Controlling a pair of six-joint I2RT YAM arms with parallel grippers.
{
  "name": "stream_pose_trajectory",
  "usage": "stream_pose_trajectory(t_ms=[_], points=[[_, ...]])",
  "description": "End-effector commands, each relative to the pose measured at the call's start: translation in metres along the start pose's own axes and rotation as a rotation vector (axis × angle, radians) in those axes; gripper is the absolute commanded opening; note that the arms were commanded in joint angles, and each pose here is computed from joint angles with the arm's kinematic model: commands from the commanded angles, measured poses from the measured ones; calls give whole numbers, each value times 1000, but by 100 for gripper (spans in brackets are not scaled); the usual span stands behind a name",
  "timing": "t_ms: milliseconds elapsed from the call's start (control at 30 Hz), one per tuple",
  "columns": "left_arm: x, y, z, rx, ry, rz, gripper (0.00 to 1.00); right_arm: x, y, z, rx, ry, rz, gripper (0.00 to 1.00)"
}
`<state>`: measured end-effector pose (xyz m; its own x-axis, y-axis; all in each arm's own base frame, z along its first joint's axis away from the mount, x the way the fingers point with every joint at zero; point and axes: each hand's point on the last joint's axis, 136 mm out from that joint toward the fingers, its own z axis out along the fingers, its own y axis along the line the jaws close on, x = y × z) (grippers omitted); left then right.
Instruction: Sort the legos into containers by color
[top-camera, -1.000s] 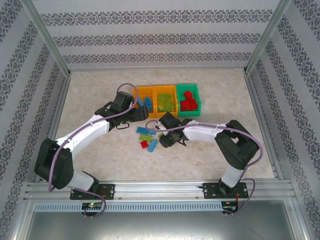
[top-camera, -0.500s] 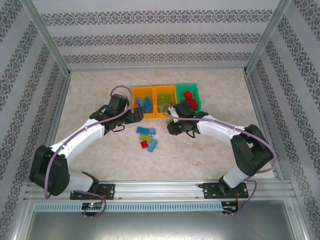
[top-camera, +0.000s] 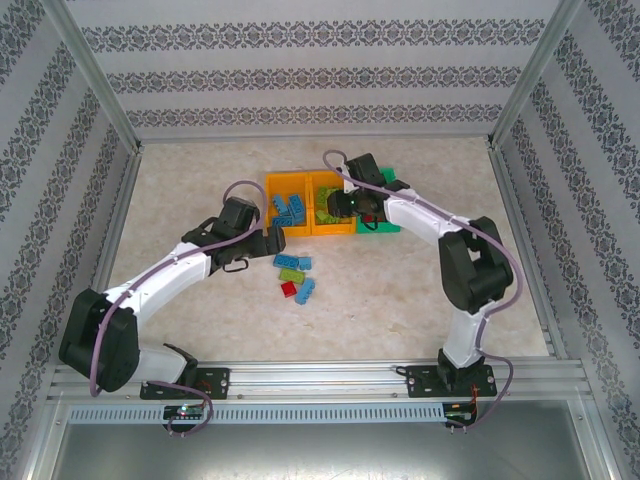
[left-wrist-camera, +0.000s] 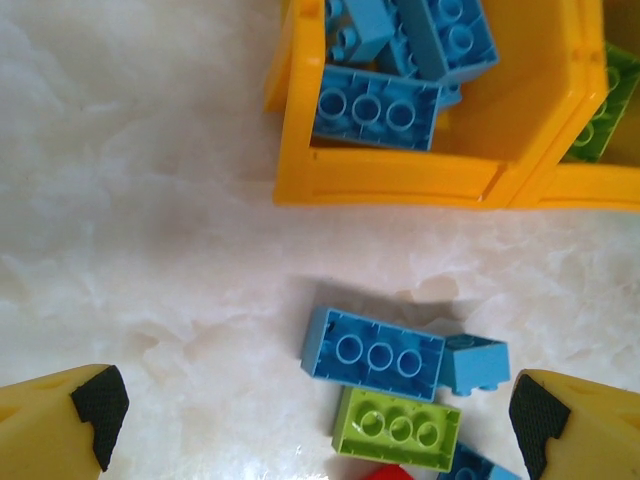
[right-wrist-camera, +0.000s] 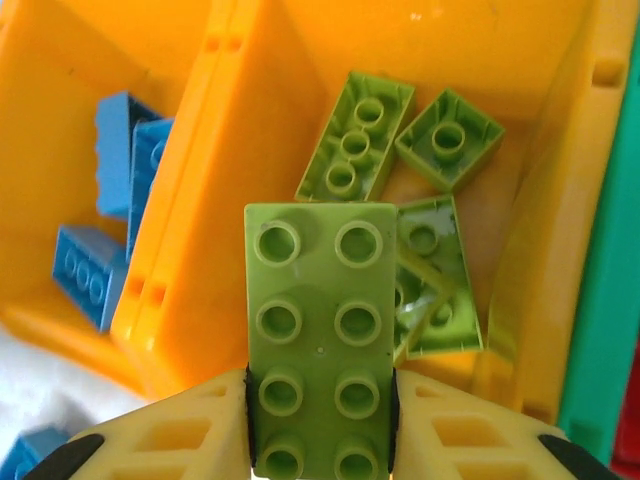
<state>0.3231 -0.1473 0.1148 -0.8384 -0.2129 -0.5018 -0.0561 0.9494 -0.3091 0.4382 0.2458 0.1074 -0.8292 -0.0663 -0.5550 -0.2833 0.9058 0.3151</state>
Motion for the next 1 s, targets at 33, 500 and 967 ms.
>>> stream_pose_trajectory(t_ms=[33,500,967], points=[[20,-2,8,-10,61,39,100,-16,-4,10,23,-7,61,37],[46,-22,23,11,120,101,98,-16,0,3,-13,-26,80,67],[98,-73,14,7,165,426,87,7,-18,-57,5,-118,111,83]])
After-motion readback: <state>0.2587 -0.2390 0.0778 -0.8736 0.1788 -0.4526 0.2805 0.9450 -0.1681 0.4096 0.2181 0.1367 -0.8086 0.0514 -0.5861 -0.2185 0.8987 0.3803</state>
